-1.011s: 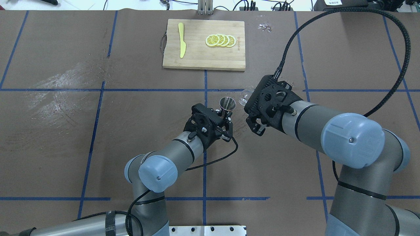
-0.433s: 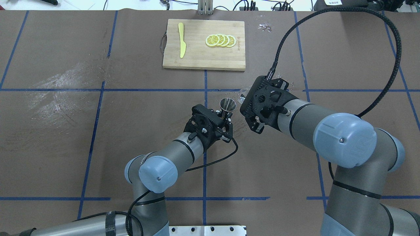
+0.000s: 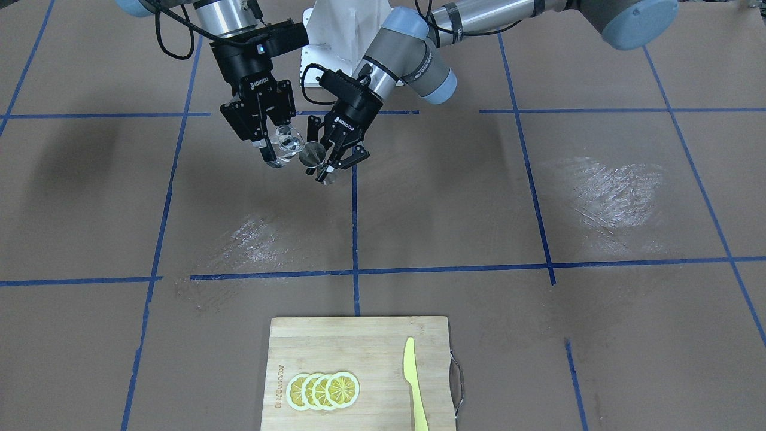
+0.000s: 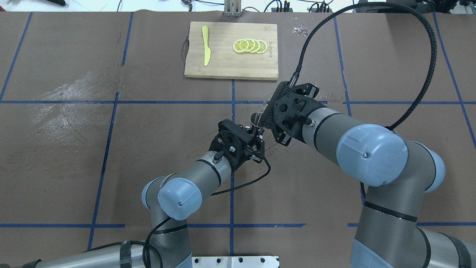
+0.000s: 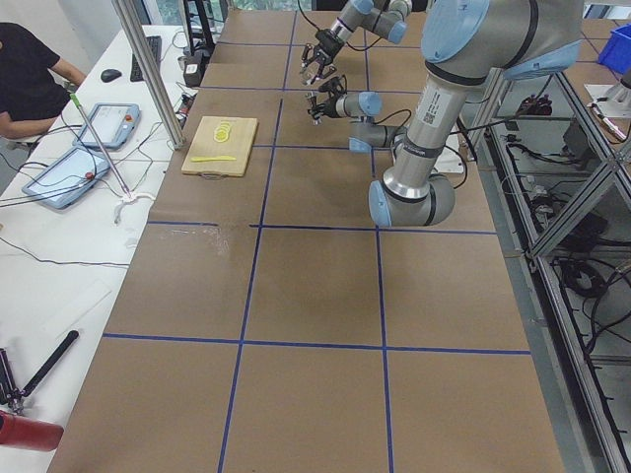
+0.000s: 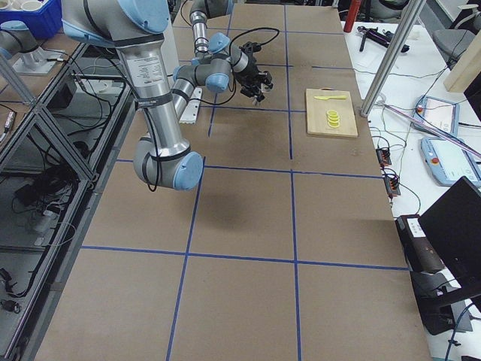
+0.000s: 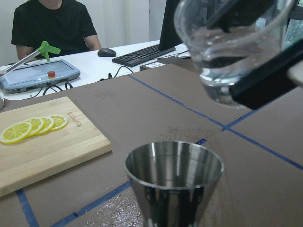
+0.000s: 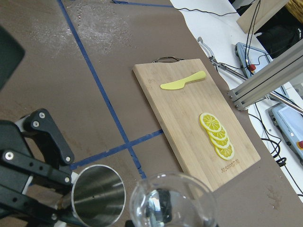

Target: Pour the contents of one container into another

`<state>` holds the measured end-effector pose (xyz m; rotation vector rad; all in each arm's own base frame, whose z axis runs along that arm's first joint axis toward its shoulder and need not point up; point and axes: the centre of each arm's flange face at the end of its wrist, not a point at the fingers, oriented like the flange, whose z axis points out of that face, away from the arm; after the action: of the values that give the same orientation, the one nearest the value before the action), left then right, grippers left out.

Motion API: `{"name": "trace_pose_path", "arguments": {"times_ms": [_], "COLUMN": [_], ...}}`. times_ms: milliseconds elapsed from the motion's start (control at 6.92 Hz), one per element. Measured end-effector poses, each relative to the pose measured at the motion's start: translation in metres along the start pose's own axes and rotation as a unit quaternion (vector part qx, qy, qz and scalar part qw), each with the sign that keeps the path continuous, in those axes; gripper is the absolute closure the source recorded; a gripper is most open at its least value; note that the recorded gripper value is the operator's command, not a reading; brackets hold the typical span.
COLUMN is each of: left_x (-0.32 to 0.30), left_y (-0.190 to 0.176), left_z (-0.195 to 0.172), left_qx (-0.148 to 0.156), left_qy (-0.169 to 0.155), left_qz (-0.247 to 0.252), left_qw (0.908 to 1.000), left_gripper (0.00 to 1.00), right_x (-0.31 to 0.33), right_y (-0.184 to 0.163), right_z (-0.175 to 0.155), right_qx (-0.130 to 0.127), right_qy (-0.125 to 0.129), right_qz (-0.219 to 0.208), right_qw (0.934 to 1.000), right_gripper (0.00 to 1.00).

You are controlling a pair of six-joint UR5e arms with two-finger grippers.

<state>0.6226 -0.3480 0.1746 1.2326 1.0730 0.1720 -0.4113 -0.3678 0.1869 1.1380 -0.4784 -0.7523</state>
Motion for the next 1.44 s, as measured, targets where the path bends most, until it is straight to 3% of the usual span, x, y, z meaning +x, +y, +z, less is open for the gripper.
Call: {"name": "trace_pose_path", "arguments": {"times_ms": [578,867,1445], "left_x": [0.002,0.002,0.002], "left_y": [-0.003,-0.003,-0.004], "left_z": [0.001,0.000,0.000], "left_qx": [0.002,0.002,0.003], "left_qy": [0.001,0.001,0.001], "left_qz": [-0.001,-0.001,-0.002], "left_qw": [1.0000,1.0000,1.0000], "left_gripper": [1.00,1.00,1.00], "right_x": [-0.008,-0.018,-0.023], "right_y": [-0.002,-0.005,-0.006], "right_z": [0.001,0.000,0.000], "right_qx": [0.000,-0.001,-0.006], "right_qy": [0.035,0.066,0.086], "right_qz": [-0.082,-0.140,-0.185], "right_qw": [0.9961,0.9879,0.9789], "right_gripper": [1.00,1.00,1.00]}}
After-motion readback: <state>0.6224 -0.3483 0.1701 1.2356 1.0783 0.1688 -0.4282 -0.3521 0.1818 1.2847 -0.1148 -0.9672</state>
